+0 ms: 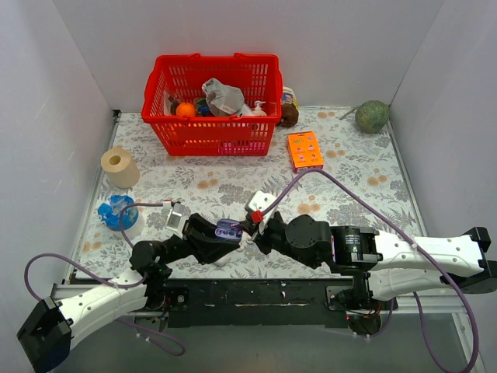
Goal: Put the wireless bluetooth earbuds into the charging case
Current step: Place the earbud in the charging case.
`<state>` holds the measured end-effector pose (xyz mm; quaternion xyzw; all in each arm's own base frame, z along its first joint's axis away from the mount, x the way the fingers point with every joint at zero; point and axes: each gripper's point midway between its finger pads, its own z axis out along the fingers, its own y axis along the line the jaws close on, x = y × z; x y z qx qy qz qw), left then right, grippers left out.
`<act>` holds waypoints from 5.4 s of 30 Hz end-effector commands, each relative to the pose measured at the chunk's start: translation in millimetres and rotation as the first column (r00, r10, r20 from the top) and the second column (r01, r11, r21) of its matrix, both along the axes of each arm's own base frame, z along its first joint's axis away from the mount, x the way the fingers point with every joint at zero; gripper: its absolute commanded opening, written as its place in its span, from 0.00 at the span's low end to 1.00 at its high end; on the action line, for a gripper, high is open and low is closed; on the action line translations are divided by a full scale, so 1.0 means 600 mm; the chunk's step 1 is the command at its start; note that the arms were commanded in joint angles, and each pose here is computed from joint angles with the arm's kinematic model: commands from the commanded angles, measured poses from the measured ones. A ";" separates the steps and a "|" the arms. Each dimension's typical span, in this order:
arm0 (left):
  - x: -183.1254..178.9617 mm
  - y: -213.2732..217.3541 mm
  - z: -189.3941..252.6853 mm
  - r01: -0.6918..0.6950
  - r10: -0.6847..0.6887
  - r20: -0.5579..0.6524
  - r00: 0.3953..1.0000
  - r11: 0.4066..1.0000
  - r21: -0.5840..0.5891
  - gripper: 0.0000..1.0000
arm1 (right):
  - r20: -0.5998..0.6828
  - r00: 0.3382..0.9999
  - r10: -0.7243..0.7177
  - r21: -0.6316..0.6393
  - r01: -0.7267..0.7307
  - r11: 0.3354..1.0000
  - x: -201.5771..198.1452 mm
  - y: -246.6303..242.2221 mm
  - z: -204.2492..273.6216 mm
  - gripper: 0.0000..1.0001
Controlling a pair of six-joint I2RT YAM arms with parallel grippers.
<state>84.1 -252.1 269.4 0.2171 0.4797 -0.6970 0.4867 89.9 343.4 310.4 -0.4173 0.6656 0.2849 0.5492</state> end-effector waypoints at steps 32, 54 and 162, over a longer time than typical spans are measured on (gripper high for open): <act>-0.004 0.023 0.017 -0.084 0.090 0.148 0.985 0.996 -0.044 0.00 | 0.055 0.997 0.059 -0.084 -0.054 0.995 -0.041 0.010 0.000 0.01; 0.001 0.032 0.033 -0.113 0.124 0.143 0.982 0.990 -0.083 0.00 | 0.098 0.991 0.087 -0.170 -0.069 0.983 -0.040 -0.020 -0.011 0.01; 0.024 0.034 0.048 -0.212 0.226 0.230 0.947 0.974 -0.082 0.00 | -0.274 0.910 -0.311 0.265 0.382 0.885 0.086 -0.033 0.163 0.74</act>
